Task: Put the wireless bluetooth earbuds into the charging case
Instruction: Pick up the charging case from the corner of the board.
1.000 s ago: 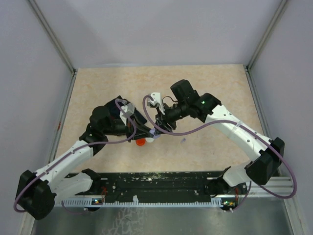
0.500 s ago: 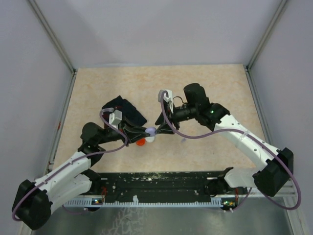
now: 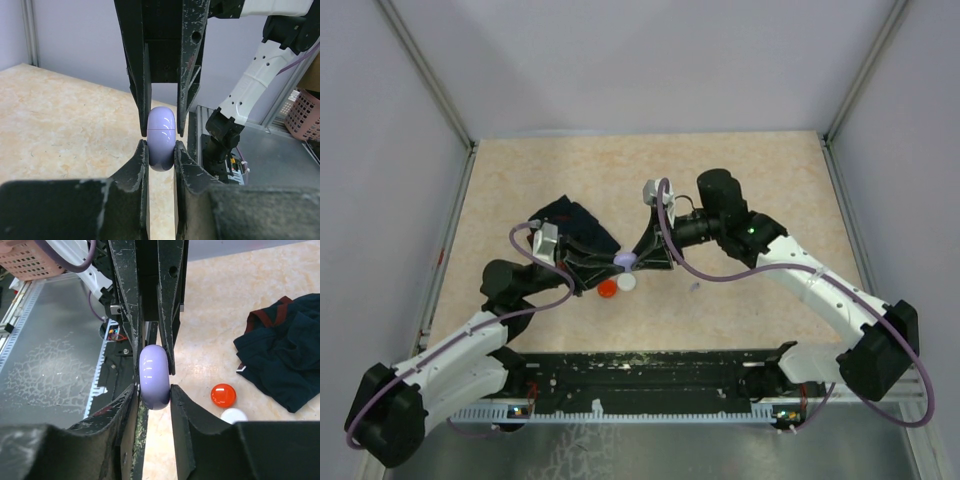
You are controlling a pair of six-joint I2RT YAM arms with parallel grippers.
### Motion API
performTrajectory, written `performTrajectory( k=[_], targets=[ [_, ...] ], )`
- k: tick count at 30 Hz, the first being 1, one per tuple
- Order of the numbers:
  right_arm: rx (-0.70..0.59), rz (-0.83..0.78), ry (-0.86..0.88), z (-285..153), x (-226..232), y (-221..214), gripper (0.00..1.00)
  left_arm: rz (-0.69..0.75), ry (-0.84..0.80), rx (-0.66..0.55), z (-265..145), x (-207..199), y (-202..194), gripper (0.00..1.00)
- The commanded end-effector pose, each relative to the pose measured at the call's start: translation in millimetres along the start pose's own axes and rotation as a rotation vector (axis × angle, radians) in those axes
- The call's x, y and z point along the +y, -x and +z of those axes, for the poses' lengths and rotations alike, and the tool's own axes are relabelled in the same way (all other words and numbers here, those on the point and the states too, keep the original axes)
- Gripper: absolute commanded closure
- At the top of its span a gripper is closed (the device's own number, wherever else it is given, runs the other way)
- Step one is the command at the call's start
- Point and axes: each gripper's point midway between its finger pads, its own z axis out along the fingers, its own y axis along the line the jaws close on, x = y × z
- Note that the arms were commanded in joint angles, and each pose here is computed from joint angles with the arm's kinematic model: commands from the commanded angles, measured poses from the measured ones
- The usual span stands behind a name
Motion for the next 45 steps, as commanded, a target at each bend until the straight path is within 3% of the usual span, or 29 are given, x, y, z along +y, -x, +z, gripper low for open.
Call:
performTrajectory(
  k=[1,4,8,15,20,35,42,45],
  targets=[
    [-0.034,-0.039,0.043,1.9,3.8,11.7,0.71,0.022,-0.023,-0.047,1.2,-6.5,10.5,1.0],
    [-0.01,-0.043,0.033,0.4,2.7,9.1,0.85,0.024,-0.014,-0.038,1.4,-4.2,9.0,0.99],
    [0.045,-0.057,0.007,-4.2,-0.1,6.4,1.0,0.007,-0.015,0.028,2.1,-2.0,-1.6,0.86],
    [0.157,-0.067,-0.008,-11.3,-3.7,-2.0,1.0,-0.011,-0.04,0.128,1.1,-4.6,-14.8,0.64],
    [0.205,-0.072,-0.01,-9.8,-2.8,-5.9,1.0,-0.025,-0.066,0.169,1.9,-6.3,-20.4,0.57],
    [0.271,-0.08,0.003,0.0,0.3,-7.5,1.0,-0.033,-0.106,0.202,6.7,-9.1,-29.4,0.56],
    [0.303,-0.08,0.005,3.8,0.6,-11.9,1.0,-0.028,-0.11,0.203,8.3,-9.5,-29.4,0.62],
    [0.306,-0.082,0.004,4.5,0.7,-11.5,1.0,-0.026,-0.111,0.206,7.8,-9.4,-30.5,0.7]
  ],
)
